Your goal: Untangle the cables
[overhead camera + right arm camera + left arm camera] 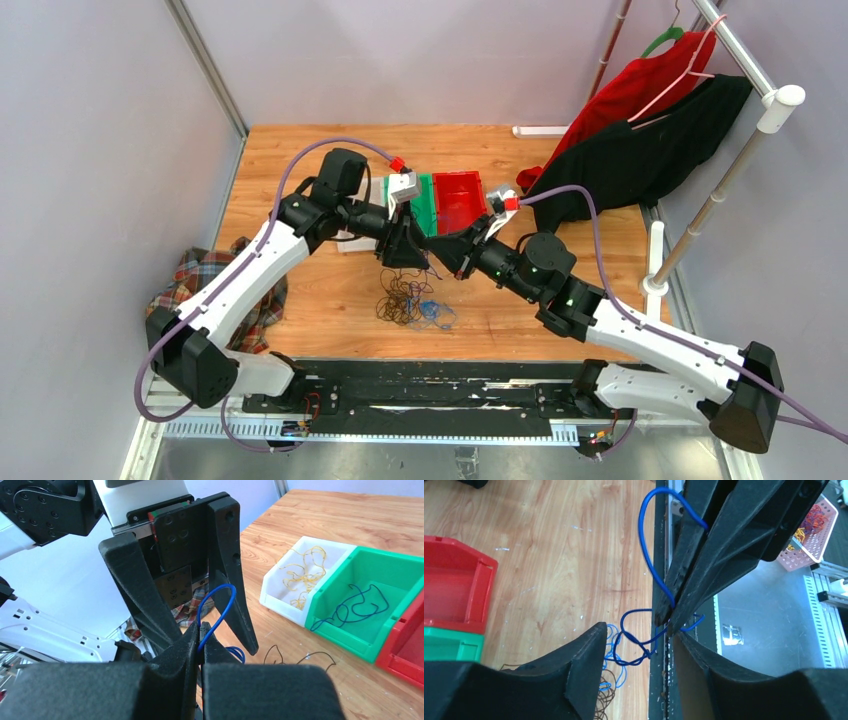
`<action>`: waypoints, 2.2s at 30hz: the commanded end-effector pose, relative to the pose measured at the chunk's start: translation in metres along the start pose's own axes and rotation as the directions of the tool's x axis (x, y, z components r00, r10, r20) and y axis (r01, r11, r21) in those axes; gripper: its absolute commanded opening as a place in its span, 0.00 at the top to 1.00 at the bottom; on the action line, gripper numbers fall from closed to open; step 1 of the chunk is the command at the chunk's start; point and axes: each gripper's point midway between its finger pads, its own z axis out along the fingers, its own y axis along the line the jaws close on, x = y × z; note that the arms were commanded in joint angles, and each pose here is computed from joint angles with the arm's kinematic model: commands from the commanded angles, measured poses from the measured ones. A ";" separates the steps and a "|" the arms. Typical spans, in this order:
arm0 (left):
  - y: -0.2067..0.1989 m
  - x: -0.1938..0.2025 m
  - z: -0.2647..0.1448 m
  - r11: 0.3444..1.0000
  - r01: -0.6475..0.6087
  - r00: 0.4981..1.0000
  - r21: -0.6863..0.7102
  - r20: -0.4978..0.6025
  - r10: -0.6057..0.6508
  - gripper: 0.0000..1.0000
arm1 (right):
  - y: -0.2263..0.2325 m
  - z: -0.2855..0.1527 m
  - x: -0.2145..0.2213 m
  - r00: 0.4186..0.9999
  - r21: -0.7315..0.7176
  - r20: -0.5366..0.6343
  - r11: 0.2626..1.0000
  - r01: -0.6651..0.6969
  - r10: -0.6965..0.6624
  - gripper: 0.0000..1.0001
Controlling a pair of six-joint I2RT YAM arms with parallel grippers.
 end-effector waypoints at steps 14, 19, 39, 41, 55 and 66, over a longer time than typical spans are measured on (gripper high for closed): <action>-0.018 -0.033 -0.017 0.996 0.050 0.997 -0.073 0.060 -0.045 0.99 | -0.006 -0.024 -0.020 0.996 0.021 0.091 1.000 0.011 -0.013 0.46; -0.004 -0.051 -0.030 0.972 0.058 0.995 -0.226 0.091 -0.038 0.99 | -0.022 -0.035 0.006 0.997 0.052 0.045 0.997 0.064 -0.067 0.41; -0.024 -0.103 -0.057 0.954 0.047 0.980 -0.296 0.197 0.013 0.99 | -0.017 0.028 0.030 0.977 -0.049 0.028 0.976 0.214 -0.213 0.38; -0.032 -0.110 -0.061 0.958 0.037 0.977 -0.286 0.211 0.026 0.99 | -0.024 0.038 0.037 0.978 -0.026 0.015 0.978 0.209 -0.208 0.38; -0.072 -0.176 -0.097 0.943 -0.081 0.932 -0.322 0.311 0.186 0.99 | -0.062 0.063 0.145 0.975 0.018 -0.213 0.998 0.063 -0.058 0.57; -0.030 -0.168 -0.094 0.885 -0.102 0.934 -0.455 0.263 0.243 0.99 | -0.102 0.019 0.175 0.967 0.193 -0.255 0.978 0.074 -0.022 0.52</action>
